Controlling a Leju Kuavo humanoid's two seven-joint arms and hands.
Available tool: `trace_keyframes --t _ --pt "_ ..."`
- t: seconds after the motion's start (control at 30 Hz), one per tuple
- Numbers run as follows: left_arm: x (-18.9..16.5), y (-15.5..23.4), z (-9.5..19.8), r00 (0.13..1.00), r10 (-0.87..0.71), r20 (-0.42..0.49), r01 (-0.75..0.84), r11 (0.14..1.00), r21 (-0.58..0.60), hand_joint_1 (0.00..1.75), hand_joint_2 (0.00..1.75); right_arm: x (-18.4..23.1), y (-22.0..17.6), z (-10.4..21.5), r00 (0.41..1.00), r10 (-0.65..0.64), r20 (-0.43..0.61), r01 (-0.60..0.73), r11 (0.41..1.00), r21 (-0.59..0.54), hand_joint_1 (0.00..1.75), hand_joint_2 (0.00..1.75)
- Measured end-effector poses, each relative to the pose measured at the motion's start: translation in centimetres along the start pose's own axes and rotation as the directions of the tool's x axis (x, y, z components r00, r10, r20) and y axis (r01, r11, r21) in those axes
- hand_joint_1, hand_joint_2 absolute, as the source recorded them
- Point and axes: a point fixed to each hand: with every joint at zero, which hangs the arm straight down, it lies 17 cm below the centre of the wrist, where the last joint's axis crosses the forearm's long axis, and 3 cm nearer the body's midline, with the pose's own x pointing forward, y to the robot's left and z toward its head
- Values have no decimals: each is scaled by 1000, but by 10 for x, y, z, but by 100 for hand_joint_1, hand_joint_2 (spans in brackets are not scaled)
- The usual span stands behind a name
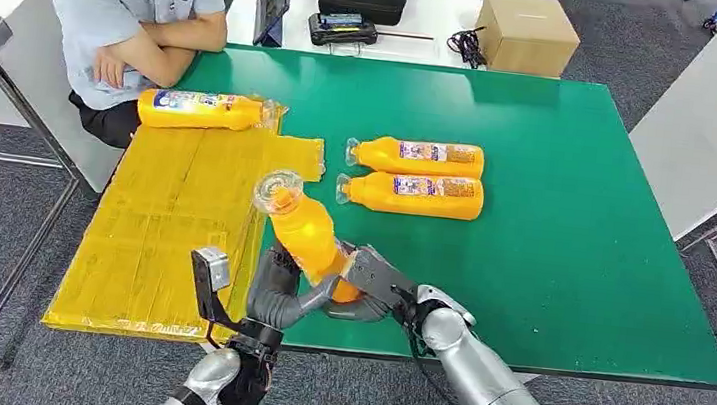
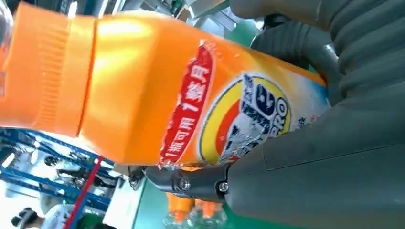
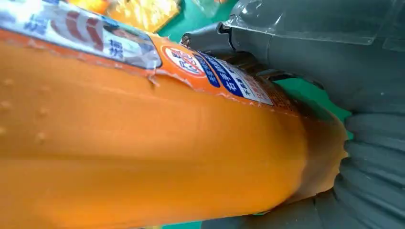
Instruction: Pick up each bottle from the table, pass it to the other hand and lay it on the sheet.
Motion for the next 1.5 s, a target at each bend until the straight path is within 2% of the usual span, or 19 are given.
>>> trace_keyframes --t 0.23,0.27,0.77,0.8,0.83,1.3,1.4,1.5 --pt "1 14 -3 1000 -21 5 20 998 64 2 175 -2 11 -4 999 39 -5 -39 999 12 175 175" --pt "1 15 -4 1000 -22 8 21 997 71 175 175 -2 13 -5 999 47 -6 -47 999 16 175 175" --pt "7 19 -6 999 -14 29 12 997 71 175 175 0 20 -7 998 68 5 -68 997 30 175 175" --pt "8 18 -6 999 -20 34 18 998 67 175 175 0 20 -7 998 68 6 -68 997 29 58 175" --pt "9 18 -6 999 -27 38 25 998 64 175 175 0 20 -7 998 66 9 -66 997 29 0 175" --pt "19 11 -9 995 -72 70 69 997 43 175 175 -1 14 -6 999 36 9 -36 999 -23 0 175" --pt "31 14 -11 983 -147 110 141 988 64 175 175 -7 6 -3 999 53 -10 -54 996 -72 0 175" --pt "52 23 -14 934 -310 179 292 949 119 175 175 -24 -5 6 995 86 -57 -94 983 -160 0 175"
